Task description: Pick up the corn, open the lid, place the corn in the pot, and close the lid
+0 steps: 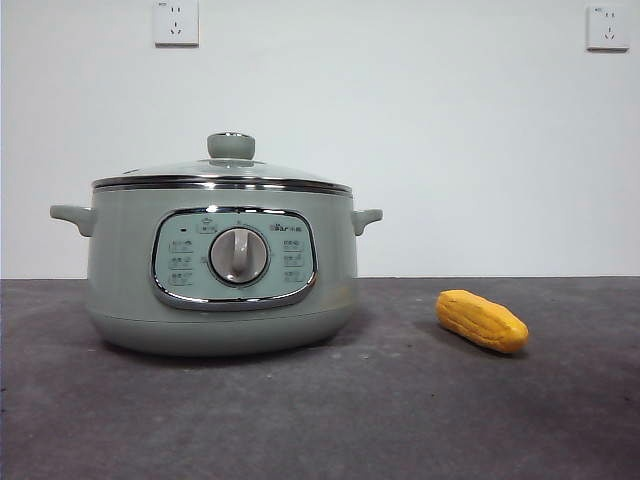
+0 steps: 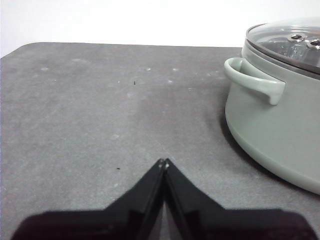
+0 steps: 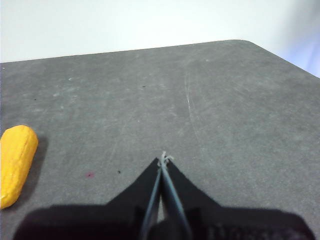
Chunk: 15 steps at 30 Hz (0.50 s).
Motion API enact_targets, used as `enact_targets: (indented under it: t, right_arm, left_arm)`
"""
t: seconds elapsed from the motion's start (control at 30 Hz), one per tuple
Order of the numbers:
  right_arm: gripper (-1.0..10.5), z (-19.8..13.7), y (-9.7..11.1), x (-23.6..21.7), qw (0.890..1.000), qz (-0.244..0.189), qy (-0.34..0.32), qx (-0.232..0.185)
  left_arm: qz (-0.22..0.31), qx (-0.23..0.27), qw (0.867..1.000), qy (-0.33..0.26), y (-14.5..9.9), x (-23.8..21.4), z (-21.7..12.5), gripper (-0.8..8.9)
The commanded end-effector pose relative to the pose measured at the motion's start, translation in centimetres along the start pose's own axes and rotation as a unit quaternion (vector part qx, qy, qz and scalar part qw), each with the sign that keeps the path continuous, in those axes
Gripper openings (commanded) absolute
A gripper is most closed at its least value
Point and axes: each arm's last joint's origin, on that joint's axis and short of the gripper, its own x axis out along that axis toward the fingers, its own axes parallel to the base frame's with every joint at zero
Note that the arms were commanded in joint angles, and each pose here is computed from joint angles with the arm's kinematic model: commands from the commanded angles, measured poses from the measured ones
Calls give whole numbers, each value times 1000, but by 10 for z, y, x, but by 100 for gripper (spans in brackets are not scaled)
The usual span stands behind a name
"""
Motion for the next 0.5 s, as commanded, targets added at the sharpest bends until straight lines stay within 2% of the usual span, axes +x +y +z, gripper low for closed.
enact_targets:
  t: [0.03,0.13,0.23,0.33,0.5]
  right_arm:
    - [1,-3,0,1,1000,2,3,20]
    - [1,-2,1,1,997,25,6,71]
    - [0,0,3,1,996,44,-4,81]
    - [-10,7,4,-2,992,65,-15,109]
    - [-10,32,5,-12,985,93,-19,141]
  left_arm:
    - [2,3,1000,1,0,1,-2,-3]
    - [-9,-14,1000,1,0,1,-2,-3]
    - [-38,-27,999,3,-2,0,-1,-4]
    - [-72,-46,996,6,-4,-2,4,-6]
    - [-89,-79,993,7,-6,-12,24,-6]
